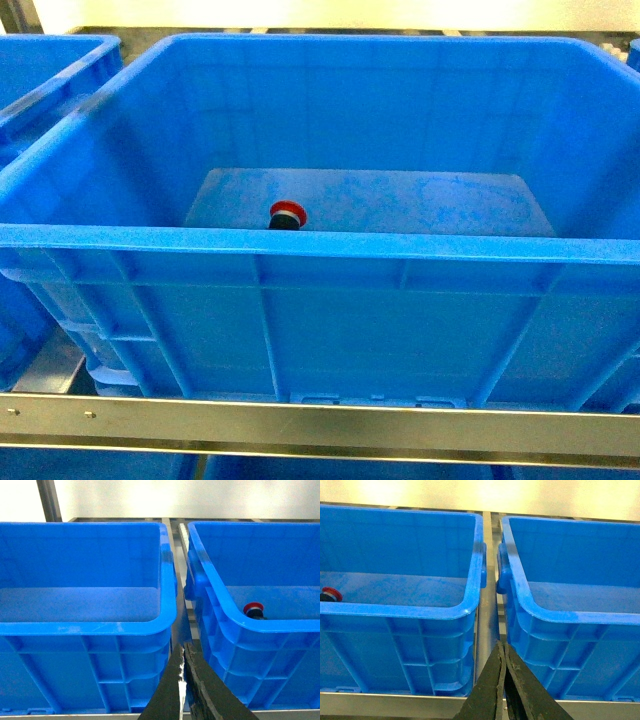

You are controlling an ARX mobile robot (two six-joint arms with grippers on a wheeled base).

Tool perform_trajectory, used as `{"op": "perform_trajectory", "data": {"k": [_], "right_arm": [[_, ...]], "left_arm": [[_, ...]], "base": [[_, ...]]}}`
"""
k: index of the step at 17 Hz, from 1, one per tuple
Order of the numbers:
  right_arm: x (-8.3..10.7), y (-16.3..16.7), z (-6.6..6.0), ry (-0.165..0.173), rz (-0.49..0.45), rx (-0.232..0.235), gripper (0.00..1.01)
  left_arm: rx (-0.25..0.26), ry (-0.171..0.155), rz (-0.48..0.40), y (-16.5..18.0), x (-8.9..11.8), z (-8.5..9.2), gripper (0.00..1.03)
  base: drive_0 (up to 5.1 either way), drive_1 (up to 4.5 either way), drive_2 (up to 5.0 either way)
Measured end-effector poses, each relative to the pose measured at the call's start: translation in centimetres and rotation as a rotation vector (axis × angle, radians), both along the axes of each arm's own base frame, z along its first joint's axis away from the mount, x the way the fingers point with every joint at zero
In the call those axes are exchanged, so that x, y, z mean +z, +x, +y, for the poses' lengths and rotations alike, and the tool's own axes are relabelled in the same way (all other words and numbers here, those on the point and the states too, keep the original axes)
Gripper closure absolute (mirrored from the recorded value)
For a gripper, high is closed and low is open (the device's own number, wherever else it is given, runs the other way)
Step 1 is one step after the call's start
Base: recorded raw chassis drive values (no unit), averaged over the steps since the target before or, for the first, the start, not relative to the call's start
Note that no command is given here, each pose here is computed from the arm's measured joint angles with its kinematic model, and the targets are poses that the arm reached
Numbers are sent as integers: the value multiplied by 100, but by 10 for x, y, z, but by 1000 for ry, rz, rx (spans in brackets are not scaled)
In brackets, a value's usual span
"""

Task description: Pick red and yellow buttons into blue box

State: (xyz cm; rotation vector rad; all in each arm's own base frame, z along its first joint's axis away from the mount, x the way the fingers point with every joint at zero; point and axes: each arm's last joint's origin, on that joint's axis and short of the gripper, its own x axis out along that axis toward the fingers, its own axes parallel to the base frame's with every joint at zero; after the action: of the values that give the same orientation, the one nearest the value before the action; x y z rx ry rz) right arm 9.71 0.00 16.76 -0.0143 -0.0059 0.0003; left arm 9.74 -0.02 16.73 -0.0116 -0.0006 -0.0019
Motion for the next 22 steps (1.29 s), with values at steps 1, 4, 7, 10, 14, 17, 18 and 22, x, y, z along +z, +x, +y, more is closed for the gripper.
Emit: {"op": "perform_trajectory", "data": {"k": [1,4,7,10,14,17,18,22], "right_arm": [[0,0,0,0,0,0,99],[0,0,0,0,0,0,71],[0,0,0,0,0,0,38],[0,0,0,0,0,0,3],[0,0,0,0,0,0,3],[0,0,0,0,0,0,3],[0,0,0,0,-1,0,3],[0,0,0,0,0,0,3]], "left_arm": [[0,0,0,0,0,0,92],[0,0,0,0,0,0,57],[0,0,0,0,0,0,25],[0,1,0,0,0,0,5],[0,1,0,0,0,0,5],[0,1,0,0,0,0,5],[0,1,0,0,0,0,5],[0,1,0,0,0,0,5]], "base": [[0,0,0],[0,0,0],[0,0,0],[0,0,0],[0,0,0],[0,0,0],[0,0,0],[0,0,0]]}}
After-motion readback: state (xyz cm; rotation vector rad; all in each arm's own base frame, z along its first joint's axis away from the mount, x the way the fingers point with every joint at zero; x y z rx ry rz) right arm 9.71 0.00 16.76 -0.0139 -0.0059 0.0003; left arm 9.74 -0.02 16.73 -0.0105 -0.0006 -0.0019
